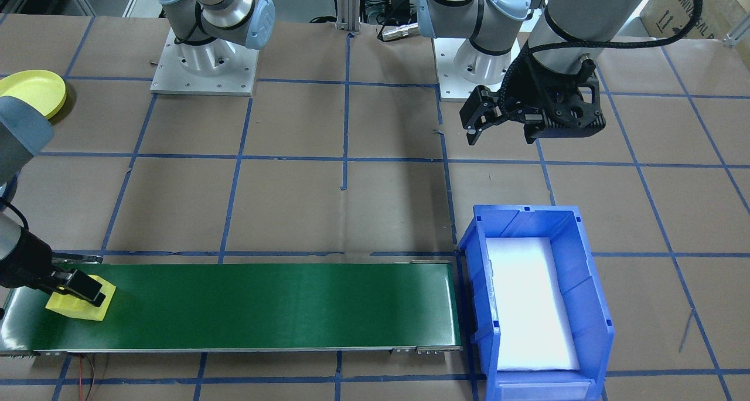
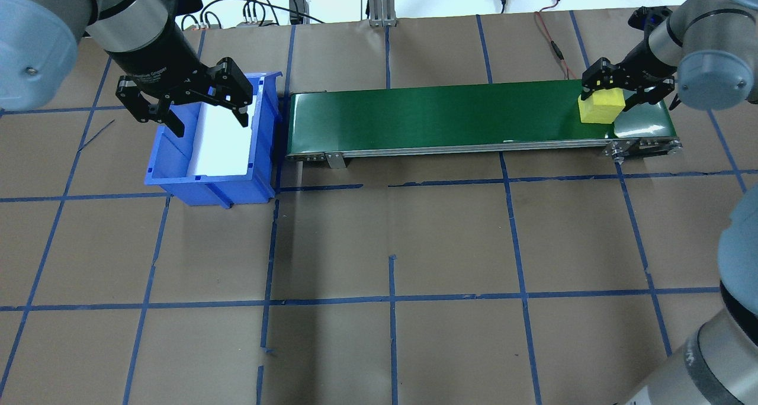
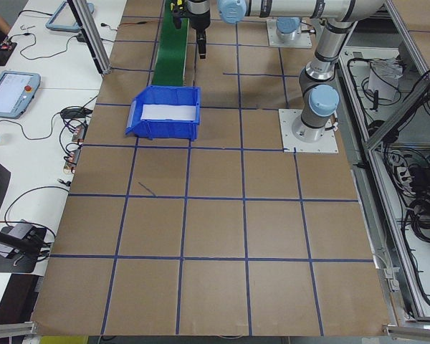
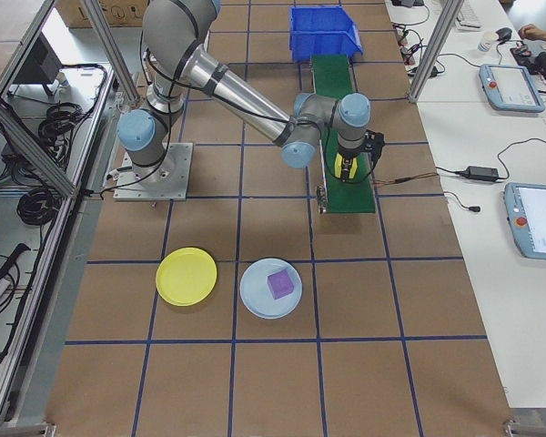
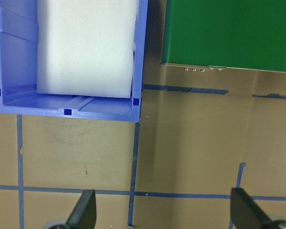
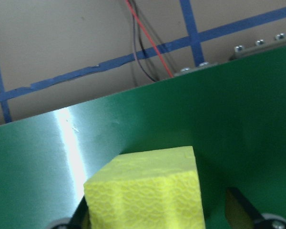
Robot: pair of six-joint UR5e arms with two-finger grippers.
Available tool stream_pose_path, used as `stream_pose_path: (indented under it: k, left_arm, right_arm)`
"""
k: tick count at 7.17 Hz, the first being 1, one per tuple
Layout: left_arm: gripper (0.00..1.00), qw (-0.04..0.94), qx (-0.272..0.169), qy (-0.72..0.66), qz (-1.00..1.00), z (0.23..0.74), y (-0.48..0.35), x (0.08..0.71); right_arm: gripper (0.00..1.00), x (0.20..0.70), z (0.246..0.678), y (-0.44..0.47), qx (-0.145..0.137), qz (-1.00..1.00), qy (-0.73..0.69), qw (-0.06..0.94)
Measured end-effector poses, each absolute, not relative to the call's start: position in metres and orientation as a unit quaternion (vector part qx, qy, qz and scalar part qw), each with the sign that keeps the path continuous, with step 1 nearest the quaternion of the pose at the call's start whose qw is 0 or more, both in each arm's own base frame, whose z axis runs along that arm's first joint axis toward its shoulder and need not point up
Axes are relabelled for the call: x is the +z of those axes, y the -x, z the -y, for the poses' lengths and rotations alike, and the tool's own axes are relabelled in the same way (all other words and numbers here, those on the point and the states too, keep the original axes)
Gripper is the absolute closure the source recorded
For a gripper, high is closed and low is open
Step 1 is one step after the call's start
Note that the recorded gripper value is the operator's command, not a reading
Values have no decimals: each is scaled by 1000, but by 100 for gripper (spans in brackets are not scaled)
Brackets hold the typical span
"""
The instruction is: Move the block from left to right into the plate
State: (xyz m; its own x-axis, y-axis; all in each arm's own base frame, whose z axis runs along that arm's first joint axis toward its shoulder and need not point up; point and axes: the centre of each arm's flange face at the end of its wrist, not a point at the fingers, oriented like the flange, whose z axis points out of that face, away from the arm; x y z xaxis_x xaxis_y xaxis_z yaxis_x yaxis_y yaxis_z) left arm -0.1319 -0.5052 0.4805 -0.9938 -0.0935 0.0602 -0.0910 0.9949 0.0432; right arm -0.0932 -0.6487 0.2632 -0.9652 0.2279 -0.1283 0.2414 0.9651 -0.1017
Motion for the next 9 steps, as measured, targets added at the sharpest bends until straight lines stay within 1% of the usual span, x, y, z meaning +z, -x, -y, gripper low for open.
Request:
stream_pose_path:
  k: [2, 3, 4, 5, 7, 8, 9]
  left_arm:
    - [0, 31, -20, -46, 998, 505, 132, 480]
    - [0, 31, -21, -47, 998, 505, 132, 480]
    - [0, 32, -21, -47, 998, 505, 132, 480]
    - [0, 32, -20, -47, 998, 505, 132, 480]
    - [0, 32, -21, -46, 998, 505, 132, 480]
    - [0, 32, -20, -46, 998, 505, 133, 480]
    - [0, 32, -20, -46, 998, 504, 133, 481]
  right_arm:
    - [64, 284, 632, 116, -44, -993, -106, 2]
    - [64, 310, 607, 147, -27, -994, -104, -11]
    - [64, 336, 571, 194, -3, -995, -101, -11]
    - [64, 354, 525, 246, 20, -995, -98, -2]
    - [64, 356, 430, 315, 75, -991, -110, 12]
    - [64, 352, 385, 337, 94, -987, -129, 16]
    - [64, 341, 341, 358, 105, -983, -151, 27]
